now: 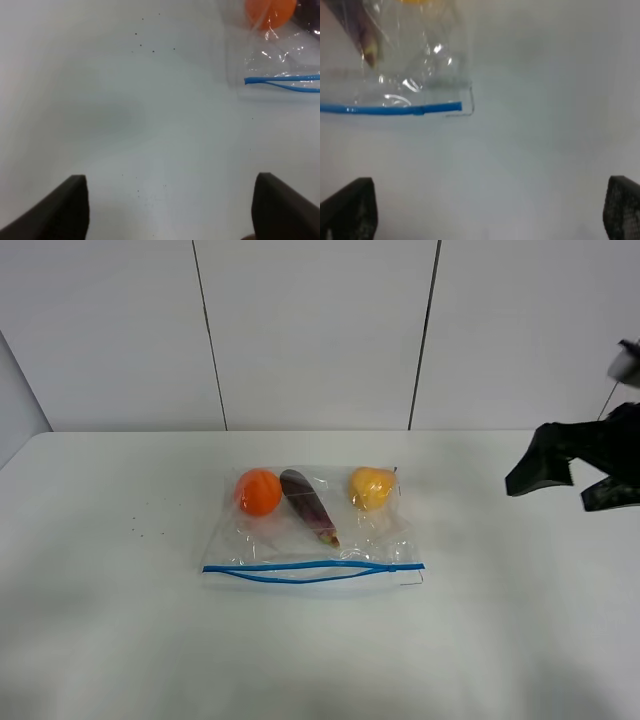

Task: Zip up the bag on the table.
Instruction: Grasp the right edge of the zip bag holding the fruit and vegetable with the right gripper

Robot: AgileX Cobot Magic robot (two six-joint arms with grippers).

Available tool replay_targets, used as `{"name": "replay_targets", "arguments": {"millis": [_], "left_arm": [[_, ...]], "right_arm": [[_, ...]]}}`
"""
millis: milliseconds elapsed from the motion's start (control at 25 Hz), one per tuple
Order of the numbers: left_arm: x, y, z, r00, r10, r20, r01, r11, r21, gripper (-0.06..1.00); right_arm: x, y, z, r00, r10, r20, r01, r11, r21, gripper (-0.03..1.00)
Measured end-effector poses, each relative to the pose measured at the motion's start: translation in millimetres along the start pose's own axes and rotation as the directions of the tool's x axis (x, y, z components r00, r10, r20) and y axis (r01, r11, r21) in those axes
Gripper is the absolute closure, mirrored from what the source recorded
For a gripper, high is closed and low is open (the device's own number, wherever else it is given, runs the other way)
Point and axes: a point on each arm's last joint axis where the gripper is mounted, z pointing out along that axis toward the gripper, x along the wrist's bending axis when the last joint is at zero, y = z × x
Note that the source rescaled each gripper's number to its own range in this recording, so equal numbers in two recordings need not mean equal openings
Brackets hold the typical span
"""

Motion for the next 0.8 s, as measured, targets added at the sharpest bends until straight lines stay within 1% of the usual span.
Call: {"name": "replay_targets", "arguments": {"millis": [80, 200, 360, 480, 640, 800], "left_arm": [[0, 0, 0, 1.0, 0.0, 0.0, 0.0, 1.0, 0.0, -0.05], [0, 0, 0, 1.0, 0.0, 0.0, 0.0, 1.0, 0.0, -0.05], [0, 0, 0, 1.0, 0.0, 0.0, 0.0, 1.0, 0.0, -0.05], [0, 0, 0, 1.0, 0.0, 0.0, 0.0, 1.0, 0.0, -0.05], [0, 0, 0, 1.0, 0.0, 0.0, 0.0, 1.0, 0.0, -0.05], [0, 0, 0, 1.0, 0.0, 0.0, 0.0, 1.0, 0.0, -0.05]], "right_arm": [[-6, 10, 30, 0.999, 0.01, -0.045, -0.008, 0.999, 0.051, -0.03], [-12, 19, 67, 0.993, 0.036, -0.113, -0.025, 0.995, 0.095, -0.03], [-21, 24, 111, 0.981, 0.041, -0.188, -0.015, 0.99, 0.137, -0.03], [-25, 25, 135, 0.969, 0.039, -0.246, -0.003, 0.99, 0.142, -0.03], [-27, 26, 157, 0.947, 0.021, -0.32, 0.018, 0.993, 0.117, -0.03], [-30, 32, 179, 0.928, 0.029, -0.371, 0.017, 0.993, 0.119, -0.03]]}}
